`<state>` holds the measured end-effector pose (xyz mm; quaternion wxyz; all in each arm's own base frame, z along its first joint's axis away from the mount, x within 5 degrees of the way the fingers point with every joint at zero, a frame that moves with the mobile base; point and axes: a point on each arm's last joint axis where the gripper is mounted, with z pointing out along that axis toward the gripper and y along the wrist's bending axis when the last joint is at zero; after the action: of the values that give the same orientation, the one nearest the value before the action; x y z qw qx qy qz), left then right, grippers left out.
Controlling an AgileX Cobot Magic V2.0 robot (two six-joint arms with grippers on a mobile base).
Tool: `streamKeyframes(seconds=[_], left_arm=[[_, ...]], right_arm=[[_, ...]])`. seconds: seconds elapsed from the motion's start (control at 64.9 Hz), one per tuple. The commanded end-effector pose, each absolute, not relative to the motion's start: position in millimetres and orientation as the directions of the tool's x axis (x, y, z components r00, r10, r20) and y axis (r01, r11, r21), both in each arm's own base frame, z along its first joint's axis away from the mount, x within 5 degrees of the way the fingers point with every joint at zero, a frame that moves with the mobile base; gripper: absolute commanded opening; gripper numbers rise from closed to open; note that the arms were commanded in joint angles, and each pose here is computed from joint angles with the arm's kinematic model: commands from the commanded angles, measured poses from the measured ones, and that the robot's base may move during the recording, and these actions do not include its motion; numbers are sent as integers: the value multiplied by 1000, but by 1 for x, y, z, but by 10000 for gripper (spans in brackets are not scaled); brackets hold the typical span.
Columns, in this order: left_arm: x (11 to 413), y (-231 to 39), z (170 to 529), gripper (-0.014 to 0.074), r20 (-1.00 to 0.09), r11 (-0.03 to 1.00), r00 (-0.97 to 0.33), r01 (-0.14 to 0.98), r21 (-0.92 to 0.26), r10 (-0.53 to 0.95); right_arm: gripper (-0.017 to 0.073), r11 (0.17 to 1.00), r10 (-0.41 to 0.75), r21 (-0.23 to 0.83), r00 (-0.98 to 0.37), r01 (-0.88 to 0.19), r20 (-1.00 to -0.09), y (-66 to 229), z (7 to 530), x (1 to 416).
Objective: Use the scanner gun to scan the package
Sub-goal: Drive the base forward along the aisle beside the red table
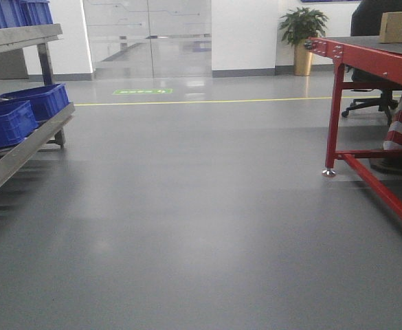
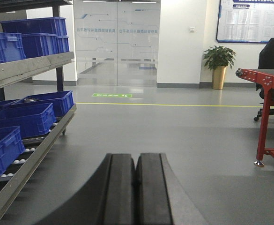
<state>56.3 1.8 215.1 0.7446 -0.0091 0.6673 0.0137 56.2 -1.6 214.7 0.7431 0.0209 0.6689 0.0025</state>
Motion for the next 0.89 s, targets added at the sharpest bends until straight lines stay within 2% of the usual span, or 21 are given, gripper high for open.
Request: streamKeyframes(seconds=[0.0, 0.879], left_arm=[[56, 1, 217, -111, -992, 1000, 129, -26, 4, 7], [56, 1, 217, -111, -992, 1000, 129, -26, 4, 7]], right_arm=[[-162, 999, 27, 30, 117, 27, -993, -2, 216, 56], [-162, 999, 27, 30, 117, 27, -993, -2, 216, 56]])
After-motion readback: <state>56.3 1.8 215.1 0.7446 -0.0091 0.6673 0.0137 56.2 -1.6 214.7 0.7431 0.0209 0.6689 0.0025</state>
